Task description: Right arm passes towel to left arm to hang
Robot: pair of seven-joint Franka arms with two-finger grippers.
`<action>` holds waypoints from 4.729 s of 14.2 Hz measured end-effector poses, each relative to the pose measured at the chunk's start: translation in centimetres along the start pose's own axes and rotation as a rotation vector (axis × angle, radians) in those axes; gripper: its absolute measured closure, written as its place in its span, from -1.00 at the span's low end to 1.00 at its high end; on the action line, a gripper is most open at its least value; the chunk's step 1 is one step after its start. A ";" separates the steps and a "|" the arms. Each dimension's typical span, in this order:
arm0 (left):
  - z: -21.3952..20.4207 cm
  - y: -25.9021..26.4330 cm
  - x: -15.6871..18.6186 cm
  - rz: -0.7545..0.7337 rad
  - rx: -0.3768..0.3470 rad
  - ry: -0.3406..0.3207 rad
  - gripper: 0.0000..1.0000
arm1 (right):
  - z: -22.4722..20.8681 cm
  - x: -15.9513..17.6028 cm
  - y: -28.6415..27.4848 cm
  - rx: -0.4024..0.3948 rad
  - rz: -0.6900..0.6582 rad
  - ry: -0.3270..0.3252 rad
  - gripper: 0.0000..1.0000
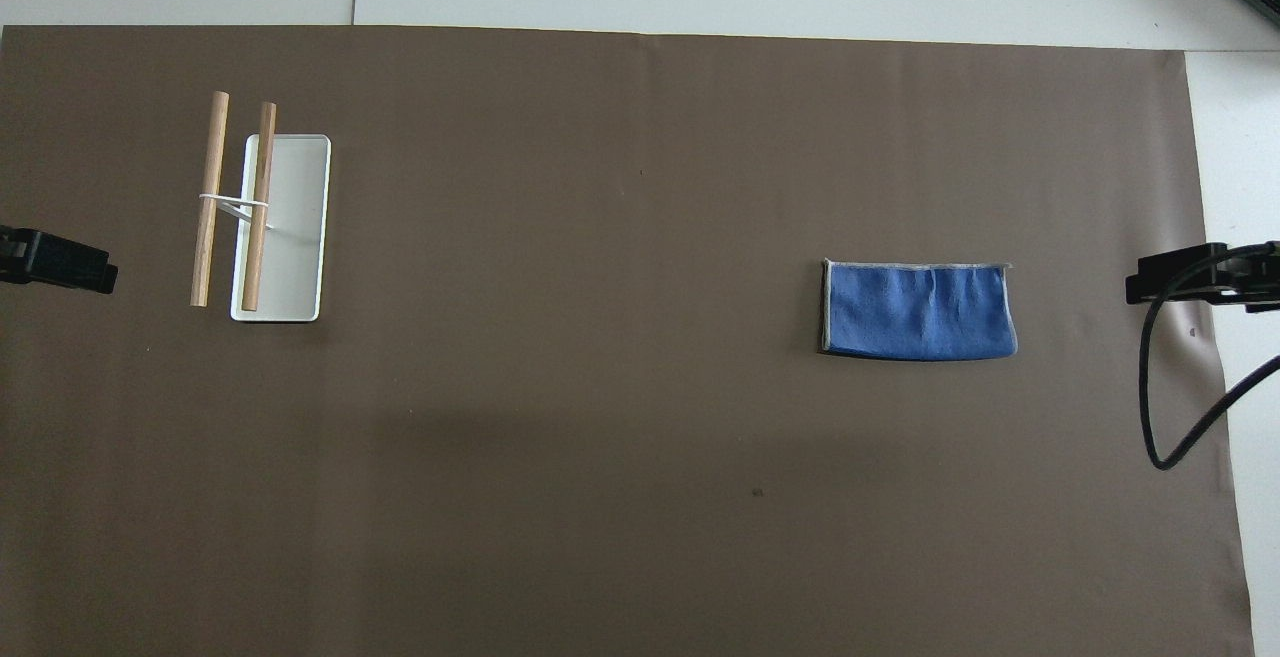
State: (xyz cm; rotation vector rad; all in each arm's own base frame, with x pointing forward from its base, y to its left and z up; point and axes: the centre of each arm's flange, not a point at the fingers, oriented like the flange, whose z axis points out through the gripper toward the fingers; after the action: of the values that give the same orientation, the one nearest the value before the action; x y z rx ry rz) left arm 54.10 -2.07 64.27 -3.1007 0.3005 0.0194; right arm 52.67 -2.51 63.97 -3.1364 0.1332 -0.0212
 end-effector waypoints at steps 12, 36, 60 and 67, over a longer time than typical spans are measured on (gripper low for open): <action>0.0 0.0 0.0 0.000 0.000 0.000 -1.00 | 0.0 0.0 0.0 0.000 0.000 0.000 -1.00; 0.0 0.0 0.0 0.000 0.000 0.000 -1.00 | 0.1 0.0 0.0 0.000 0.000 -0.002 -1.00; 0.0 0.0 0.0 0.000 0.000 0.000 -1.00 | 27.4 5.6 -5.0 -0.010 -0.075 0.093 -1.00; 0.0 0.0 0.0 0.000 0.000 0.000 -1.00 | 32.9 4.0 -4.8 0.016 -0.050 0.110 -1.00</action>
State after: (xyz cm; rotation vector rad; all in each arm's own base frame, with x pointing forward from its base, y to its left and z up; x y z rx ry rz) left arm 54.10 -2.06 64.27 -3.1007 0.3002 0.0195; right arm 57.51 1.95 31.10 -3.1223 0.0540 -0.1935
